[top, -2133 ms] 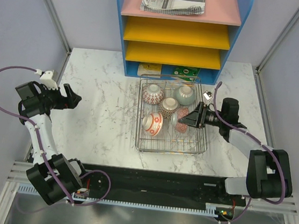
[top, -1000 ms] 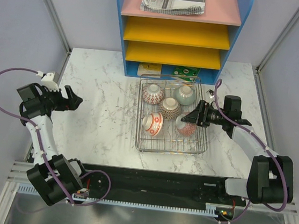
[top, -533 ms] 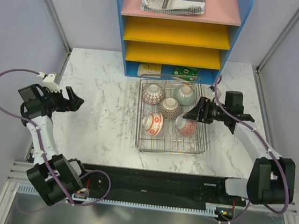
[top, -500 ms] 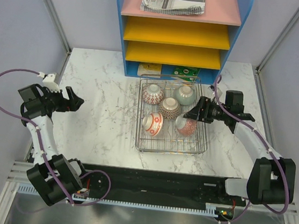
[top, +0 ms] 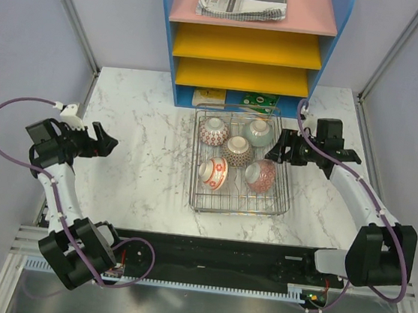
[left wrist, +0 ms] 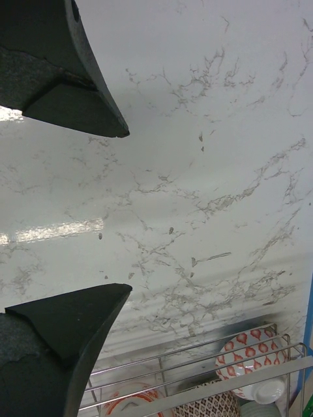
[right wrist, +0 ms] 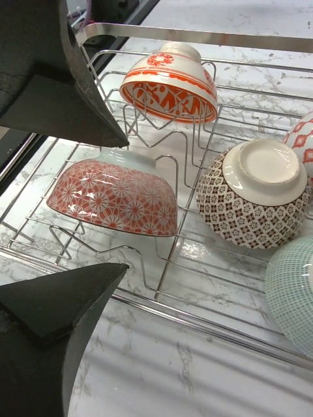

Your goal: Load the bowls into the dish rack

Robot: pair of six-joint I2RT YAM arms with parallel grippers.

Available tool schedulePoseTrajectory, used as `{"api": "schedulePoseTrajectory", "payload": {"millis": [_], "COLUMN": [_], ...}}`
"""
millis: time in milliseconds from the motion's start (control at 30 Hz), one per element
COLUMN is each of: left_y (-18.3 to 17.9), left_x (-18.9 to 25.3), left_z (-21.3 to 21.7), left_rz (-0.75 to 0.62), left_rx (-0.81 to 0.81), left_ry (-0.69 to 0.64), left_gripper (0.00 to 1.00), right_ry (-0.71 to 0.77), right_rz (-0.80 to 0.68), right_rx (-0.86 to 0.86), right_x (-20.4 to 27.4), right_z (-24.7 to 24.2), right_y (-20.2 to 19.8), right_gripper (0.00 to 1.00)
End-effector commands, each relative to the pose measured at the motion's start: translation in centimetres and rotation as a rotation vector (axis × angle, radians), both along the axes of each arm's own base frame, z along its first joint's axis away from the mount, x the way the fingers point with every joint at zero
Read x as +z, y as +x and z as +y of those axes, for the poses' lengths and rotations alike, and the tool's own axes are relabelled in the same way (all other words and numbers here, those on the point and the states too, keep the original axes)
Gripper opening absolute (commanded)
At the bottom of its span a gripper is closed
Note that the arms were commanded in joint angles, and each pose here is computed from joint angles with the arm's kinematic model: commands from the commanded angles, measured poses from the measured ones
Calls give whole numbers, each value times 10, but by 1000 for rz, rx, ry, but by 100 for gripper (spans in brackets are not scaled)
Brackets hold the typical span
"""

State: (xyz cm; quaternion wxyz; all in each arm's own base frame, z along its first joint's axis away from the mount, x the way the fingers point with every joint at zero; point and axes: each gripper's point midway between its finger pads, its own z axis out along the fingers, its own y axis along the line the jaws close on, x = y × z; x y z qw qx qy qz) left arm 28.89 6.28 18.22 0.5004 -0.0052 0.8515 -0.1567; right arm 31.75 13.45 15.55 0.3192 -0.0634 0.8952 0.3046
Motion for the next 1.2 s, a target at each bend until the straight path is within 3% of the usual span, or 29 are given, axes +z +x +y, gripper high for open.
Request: {"api": "schedulePoseTrajectory", "payload": {"millis": [0, 200, 533, 667, 767, 967, 1167], "left_y": [1, 4, 15, 16, 12, -3, -9], "left_x": [11, 18, 12, 20, 24, 33, 30], "left_z": [-2, -1, -37, -46, -53, -75, -82], "left_rz": [-56, -71, -35, -72, -100, -190, -193], "left_rx": [-38, -45, -127, -142, -171, -253, -293], "left_ry": [47, 87, 274, 304, 296, 268, 261], "left_gripper": [100, 100, 100, 100, 100, 100, 100], "right_ry": [-60, -116, -310, -452, -540, -545, -537], "right_rz": [-141, -316, -376, -499, -531, -547, -559], "right_rx": [-18, -92, -226, -146, -59, -91, -94], "right_x": [43, 96, 74, 100, 116, 125, 124], "right_z": [-9, -25, -66, -81, -101, -152, -180], "right_y": [9, 21, 31, 30, 16, -7, -26], "right_gripper": [79, 81, 82, 98, 98, 98, 98]}}
